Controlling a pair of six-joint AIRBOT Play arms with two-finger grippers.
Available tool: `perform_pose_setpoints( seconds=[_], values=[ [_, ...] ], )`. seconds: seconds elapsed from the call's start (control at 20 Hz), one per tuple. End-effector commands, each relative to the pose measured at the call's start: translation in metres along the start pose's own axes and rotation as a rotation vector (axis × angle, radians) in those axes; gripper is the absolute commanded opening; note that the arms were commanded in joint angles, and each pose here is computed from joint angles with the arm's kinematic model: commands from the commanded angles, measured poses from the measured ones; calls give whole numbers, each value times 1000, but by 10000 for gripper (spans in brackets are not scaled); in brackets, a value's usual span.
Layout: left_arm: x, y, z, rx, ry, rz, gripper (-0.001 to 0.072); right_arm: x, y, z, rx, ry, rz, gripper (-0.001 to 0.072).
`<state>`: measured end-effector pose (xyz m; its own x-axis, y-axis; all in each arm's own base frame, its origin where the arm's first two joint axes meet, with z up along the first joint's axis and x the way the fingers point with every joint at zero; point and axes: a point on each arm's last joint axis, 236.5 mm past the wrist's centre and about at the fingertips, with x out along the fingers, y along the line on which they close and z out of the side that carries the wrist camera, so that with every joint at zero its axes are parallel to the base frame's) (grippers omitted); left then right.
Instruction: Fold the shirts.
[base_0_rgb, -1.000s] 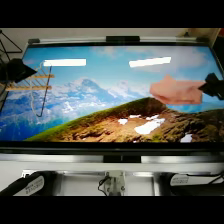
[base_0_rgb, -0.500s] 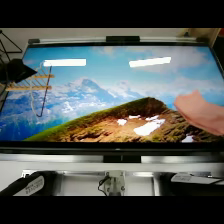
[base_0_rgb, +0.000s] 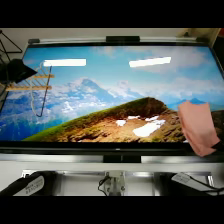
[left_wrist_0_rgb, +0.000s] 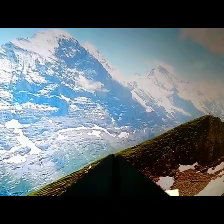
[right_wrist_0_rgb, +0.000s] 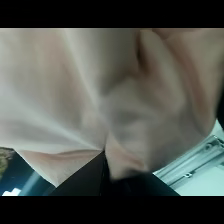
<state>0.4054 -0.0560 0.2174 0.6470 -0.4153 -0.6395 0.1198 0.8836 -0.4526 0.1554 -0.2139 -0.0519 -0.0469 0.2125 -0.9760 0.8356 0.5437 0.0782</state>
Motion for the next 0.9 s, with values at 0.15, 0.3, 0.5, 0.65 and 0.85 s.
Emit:
perform_pose_setpoints(
  seconds=[0.15, 0.3, 0.5, 0.65, 0.85],
  values=[
    [4, 3, -1, -2, 9, 1, 28, 19, -15, -12, 34, -7, -53, 82],
    [5, 3, -1, -3, 12, 2, 28, 19, -15, -15, 46, 3, -53, 504],
    [9, 6, -2, -7, 19, 3, 27, -19, -20, -8, -30, -18, -96, 561],
    [20, 10, -10, 37, 58, 47, 25, -103, 38, 55, -169, -360, -47, 562],
    [48, 34, -53, 186, 250, 324, 26, -184, 200, 60, -534, -715, 89, 559]
  ],
)
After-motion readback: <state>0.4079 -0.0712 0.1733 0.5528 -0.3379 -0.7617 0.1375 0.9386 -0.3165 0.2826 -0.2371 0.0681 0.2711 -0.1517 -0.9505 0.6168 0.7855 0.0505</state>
